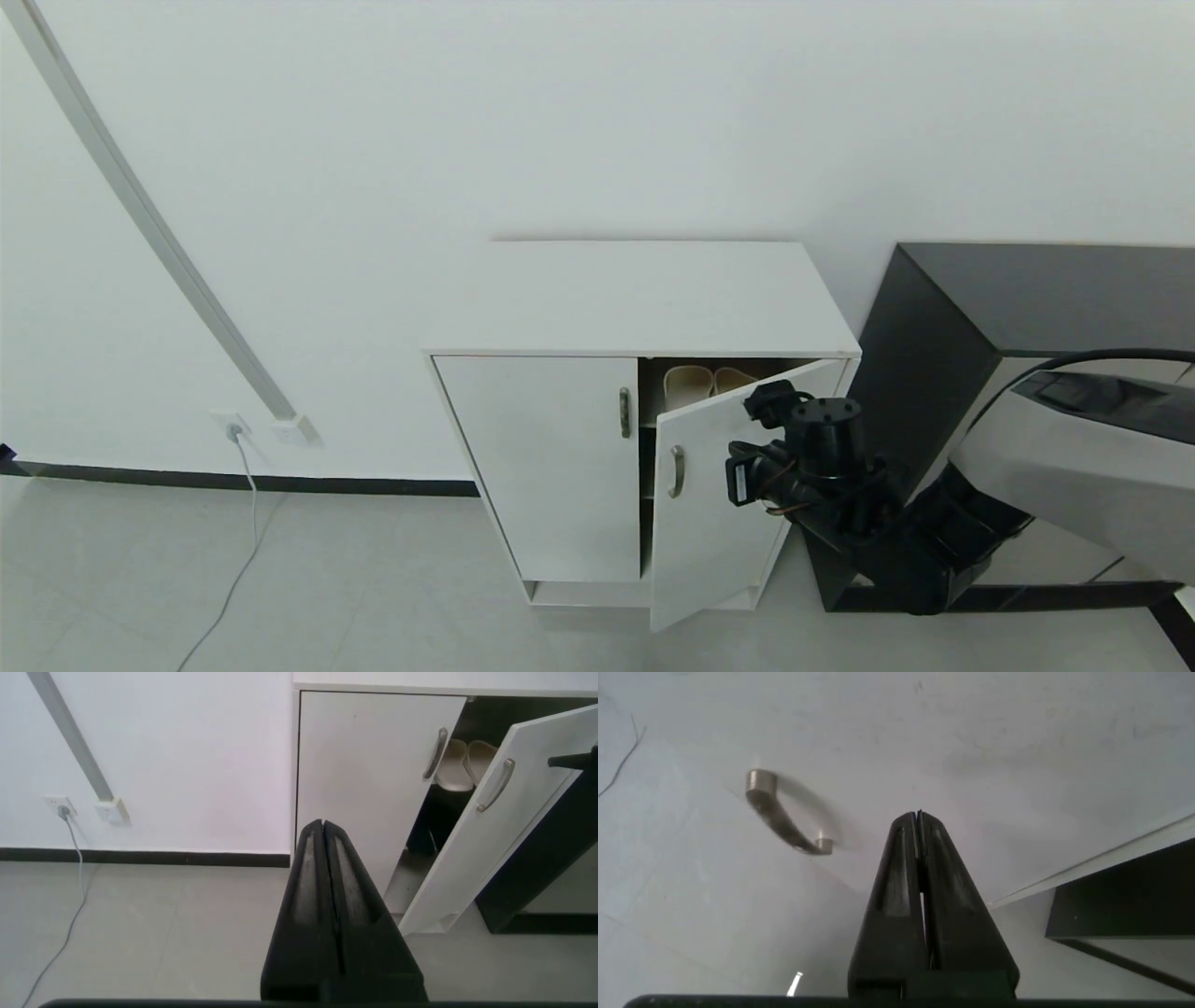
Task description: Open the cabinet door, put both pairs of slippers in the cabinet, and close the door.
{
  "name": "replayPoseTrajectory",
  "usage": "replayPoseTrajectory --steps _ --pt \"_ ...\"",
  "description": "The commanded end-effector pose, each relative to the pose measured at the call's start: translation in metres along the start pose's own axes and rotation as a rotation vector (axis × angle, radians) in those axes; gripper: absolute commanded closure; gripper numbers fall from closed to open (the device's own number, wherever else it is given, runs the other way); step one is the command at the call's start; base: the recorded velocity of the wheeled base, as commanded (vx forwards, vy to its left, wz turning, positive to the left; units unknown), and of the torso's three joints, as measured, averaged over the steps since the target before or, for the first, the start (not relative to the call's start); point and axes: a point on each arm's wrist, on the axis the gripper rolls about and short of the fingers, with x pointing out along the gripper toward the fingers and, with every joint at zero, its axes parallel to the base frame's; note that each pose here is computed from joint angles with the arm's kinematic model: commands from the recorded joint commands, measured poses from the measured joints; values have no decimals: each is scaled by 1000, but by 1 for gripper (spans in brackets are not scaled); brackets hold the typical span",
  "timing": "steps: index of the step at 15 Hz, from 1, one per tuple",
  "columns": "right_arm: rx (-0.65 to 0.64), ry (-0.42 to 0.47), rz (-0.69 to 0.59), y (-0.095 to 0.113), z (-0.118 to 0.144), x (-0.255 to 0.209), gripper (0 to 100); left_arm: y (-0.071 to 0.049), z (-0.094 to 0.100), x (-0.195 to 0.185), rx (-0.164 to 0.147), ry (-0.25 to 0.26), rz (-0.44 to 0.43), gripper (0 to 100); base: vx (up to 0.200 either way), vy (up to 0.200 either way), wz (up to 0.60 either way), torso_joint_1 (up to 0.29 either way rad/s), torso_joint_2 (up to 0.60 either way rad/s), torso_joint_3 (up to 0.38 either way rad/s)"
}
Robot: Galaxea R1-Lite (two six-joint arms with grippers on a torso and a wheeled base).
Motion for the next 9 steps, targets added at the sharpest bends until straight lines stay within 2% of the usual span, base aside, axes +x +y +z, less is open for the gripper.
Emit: replayPoseTrajectory --steps 1,9 --pt "0 3 -4 -1 -4 8 100 0 0 0 0 1 1 100 0 0 0 0 0 0" --pt "6 -24 -26 -9 -1 23 100 0 0 0 0 1 2 100 0 0 0 0 0 0"
